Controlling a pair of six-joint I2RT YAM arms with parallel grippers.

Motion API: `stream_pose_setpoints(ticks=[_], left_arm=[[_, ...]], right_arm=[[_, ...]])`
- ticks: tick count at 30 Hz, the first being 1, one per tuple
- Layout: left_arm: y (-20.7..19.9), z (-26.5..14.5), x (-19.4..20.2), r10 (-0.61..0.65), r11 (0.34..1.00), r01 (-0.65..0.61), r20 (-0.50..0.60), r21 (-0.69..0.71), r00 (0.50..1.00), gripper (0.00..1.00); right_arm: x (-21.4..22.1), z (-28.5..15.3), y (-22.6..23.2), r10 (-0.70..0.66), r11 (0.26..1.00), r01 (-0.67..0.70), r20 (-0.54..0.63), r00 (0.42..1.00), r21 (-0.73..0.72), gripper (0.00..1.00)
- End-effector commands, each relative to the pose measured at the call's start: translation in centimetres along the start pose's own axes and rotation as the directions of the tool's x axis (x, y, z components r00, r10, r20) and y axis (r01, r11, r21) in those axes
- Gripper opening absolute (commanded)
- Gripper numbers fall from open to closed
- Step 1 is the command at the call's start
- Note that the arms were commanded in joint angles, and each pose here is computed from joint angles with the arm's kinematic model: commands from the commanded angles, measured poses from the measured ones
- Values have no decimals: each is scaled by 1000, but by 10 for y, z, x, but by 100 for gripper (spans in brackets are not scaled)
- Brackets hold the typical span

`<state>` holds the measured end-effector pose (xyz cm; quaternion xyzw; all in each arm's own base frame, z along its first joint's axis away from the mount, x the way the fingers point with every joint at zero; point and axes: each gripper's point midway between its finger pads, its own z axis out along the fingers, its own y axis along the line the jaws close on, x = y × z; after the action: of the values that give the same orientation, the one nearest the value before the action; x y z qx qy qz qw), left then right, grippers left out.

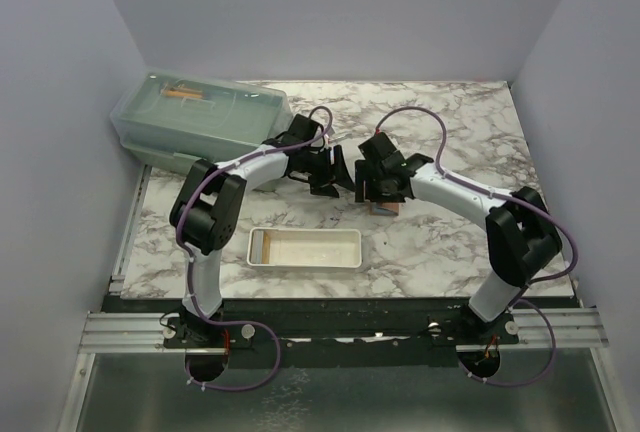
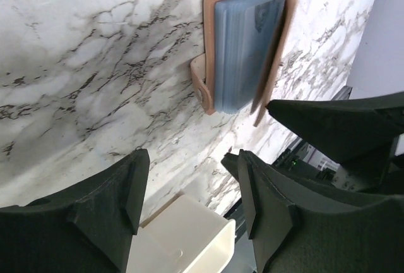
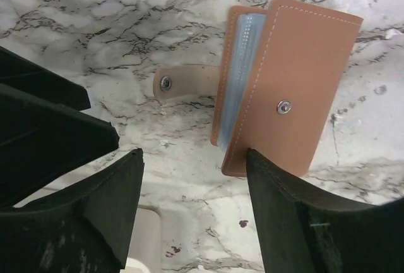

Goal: Put the credit cards into the card holder
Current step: Close the card holder at the center of the board.

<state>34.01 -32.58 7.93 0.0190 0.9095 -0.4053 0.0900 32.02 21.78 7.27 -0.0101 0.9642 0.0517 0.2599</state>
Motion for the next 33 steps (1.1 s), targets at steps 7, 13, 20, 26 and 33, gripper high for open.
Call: stream_pose_setpoints(ticks=[7,13,20,26,33], left_arm=[[-25,10,5,74,996,-74,-6,53,997,51],[-21,16,5,83,996,-83,-3,30,997,43],[-18,26,-1,84,996,-84,3,10,996,43],[-16,33,-11,83,996,-83,25,-14,996,41],[-13,39,-18,82,996,-80,37,-41,996,31]], right_arm=[[-2,16,15,95,960,-84,30,995,-267,55],[2,17,6,166,928,-155,4,986,-339,42],[4,14,2,199,902,-188,-12,980,-389,31],[6,15,1,198,898,-190,-21,980,-397,28],[5,16,-4,191,903,-182,-18,981,-389,27]])
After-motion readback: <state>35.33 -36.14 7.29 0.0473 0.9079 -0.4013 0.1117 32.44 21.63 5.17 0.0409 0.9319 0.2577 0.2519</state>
